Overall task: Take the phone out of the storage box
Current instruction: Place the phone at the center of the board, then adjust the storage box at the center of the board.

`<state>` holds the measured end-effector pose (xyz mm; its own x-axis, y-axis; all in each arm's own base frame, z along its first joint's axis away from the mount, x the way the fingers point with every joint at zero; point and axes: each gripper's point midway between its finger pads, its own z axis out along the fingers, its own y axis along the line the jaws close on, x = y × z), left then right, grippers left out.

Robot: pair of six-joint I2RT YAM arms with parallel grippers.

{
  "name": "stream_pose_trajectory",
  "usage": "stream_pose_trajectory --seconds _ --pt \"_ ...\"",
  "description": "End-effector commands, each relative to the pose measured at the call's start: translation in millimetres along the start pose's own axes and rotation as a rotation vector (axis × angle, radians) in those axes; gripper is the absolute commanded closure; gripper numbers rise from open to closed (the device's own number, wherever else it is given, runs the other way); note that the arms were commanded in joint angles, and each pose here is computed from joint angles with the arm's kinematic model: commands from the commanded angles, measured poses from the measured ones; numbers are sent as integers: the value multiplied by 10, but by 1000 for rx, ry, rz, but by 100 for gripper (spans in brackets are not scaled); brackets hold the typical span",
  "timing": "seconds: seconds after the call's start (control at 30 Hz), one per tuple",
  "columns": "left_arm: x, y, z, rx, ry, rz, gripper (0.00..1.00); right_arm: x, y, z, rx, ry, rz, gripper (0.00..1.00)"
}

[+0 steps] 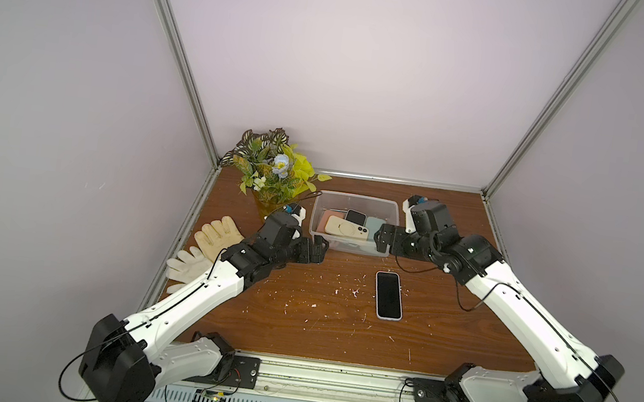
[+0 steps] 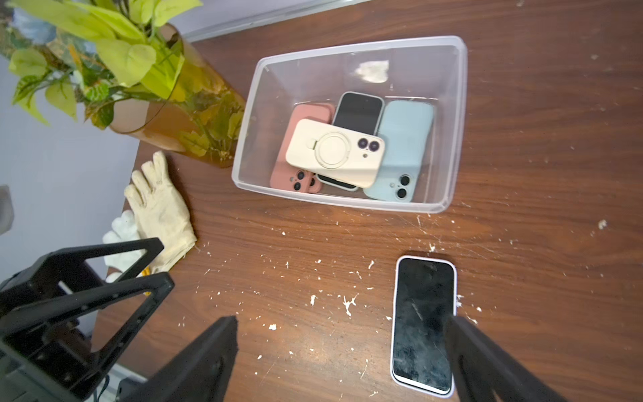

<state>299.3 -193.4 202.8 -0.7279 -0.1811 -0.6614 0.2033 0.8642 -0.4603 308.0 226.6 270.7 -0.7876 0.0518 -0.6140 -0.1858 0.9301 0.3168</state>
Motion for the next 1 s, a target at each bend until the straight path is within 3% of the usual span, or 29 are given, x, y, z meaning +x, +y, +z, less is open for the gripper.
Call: stream_pose_trajectory --seconds 0.0,0.23,0.47,0.57,0.8,0.97 --pt "-91 16 -93 -17 -12 28 0 -37 218 376 -45 93 -190 1" --pt "-297 98 -259 -130 -33 133 0 -133 429 1113 -108 193 -386 1" --pt "-203 111 -391 -101 -49 73 0 -32 460 1884 -158 285 -616 1" --pt "-180 122 -474 -95 -63 73 0 -55 492 2058 -174 298 -712 1" --pt "-133 142 -557 -83 -79 78 0 -106 186 2365 -46 306 -865 1" --pt "-67 150 -477 -81 -43 77 0 -158 -34 2517 4 324 -806 1"
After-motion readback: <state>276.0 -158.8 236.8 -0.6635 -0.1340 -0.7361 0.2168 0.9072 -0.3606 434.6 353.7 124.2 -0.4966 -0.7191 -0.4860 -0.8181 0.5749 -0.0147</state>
